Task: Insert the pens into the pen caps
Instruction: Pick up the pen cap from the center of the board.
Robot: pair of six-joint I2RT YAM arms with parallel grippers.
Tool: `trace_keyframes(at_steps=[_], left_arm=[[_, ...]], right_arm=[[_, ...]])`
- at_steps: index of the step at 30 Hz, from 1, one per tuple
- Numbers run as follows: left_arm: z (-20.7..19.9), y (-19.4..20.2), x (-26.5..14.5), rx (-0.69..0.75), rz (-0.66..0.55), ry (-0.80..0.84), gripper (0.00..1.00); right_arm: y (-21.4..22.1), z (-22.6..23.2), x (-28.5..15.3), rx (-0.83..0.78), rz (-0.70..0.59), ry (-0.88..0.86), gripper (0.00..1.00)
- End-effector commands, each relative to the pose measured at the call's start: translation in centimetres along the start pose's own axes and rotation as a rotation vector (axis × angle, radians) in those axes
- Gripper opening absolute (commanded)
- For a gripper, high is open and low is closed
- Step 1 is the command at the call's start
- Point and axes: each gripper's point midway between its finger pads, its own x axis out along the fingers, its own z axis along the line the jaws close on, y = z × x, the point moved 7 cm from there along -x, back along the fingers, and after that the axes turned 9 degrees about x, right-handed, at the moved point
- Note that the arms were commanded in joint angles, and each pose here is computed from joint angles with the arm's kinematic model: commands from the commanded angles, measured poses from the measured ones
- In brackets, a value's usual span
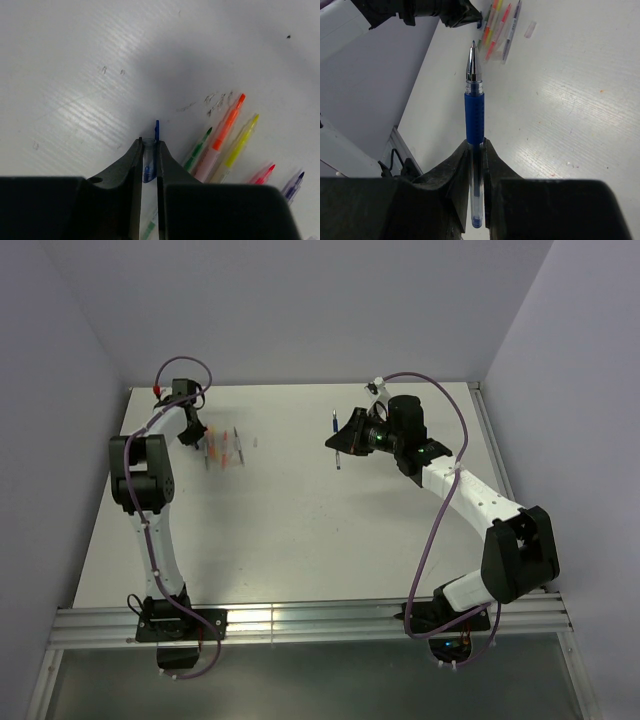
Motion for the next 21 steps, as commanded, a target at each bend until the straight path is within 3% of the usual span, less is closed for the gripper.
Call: trace_keyframes(at_steps=[1,5,10,21], left_arm=[[0.7,0.5,-3.2,-0.007,0.053,0.007,0.0],[0.6,-0.8,-6.2,-0.041,0.019,0.082,0.0],[-1.9,-0.1,-11.3,0.044,-0.013,0.191,0.0],[-11.1,8.7,-18.3,0.569,-0.057,0.412,0.0]], right_arm=[[-0.6,0.3,-0.1,-0.018,-0.026,-0.029,0.0],[-0.7,0.5,-0.2,-0.021,-0.034,-0.028,0.0],[-0.9,0.5,-0.3,-0.02,-0.048,-0.016,0.0],[-1.9,0.0,-2.0,-0.003,-0.134,0.021,0.0]])
